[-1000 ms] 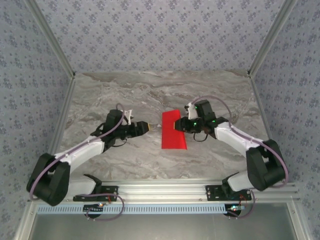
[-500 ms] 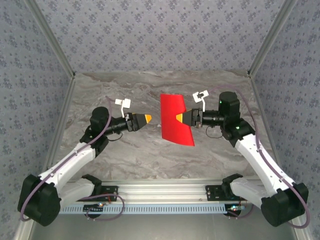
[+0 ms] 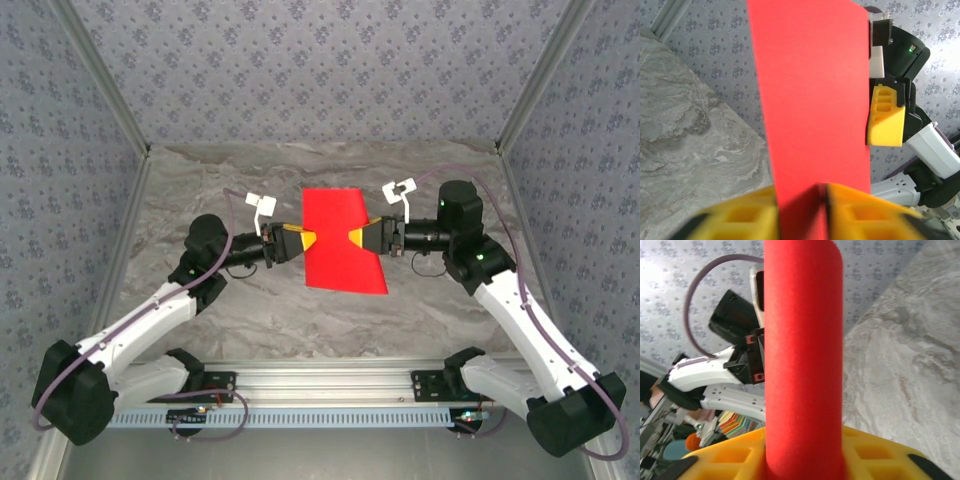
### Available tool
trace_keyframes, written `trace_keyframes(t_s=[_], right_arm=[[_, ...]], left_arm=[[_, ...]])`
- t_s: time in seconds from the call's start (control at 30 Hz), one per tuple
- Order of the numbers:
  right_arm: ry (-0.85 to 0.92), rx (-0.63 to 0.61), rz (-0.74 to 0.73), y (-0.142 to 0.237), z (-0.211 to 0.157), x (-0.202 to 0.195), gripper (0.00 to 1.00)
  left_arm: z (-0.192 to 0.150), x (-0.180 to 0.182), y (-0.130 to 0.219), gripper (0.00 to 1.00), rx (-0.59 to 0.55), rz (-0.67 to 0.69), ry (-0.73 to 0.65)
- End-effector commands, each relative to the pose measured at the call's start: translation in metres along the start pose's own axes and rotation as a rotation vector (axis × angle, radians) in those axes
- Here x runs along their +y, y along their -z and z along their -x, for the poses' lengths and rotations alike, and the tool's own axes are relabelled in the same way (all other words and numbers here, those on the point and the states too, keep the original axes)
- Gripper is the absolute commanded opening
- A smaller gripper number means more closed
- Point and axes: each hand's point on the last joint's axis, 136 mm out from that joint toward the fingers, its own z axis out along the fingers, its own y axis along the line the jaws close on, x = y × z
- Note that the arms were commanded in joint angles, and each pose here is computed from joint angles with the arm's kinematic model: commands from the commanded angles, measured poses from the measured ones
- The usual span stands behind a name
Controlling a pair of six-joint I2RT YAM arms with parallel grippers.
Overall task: Fold a paper plane with a square sheet of paper (fold left side to right side)
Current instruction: Place a square sheet of paper at the center of the table, then first fold in half a square sheet of paper at the center of the table.
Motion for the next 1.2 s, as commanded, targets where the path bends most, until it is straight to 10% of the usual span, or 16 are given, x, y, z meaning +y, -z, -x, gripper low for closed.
trace_keyframes(t_s=[0.0, 0.23, 0.5, 0.8, 1.17], right_arm=[[-0.034, -0.011, -0.134, 0.007, -0.005, -0.03, 0.47], [-0.104, 0.029, -0.579, 0.037, -0.039, -0.127, 0.77], [-0.215, 0.127, -0.669, 0.025, -0.083, -0.189, 0.82], [-0.334, 0.154, -0.64, -0.022, -0.113, -0.241, 0.28], [-0.444, 0.268, -0.746, -0.049, -0.151, -0.302, 0.2]], left_arm=[[0.008, 0.005, -0.002, 0.0, -0.021, 0.047, -0.029], [-0.028, 0.099, -0.003, 0.0, 0.09, 0.34, 0.145], [-0.078, 0.208, 0.018, 0.0, 0.263, 0.621, 0.312], [-0.117, 0.259, 0.025, 0.0, 0.427, 0.72, 0.386], [-0.102, 0.251, 0.021, 0.02, 0.439, 0.706, 0.371]])
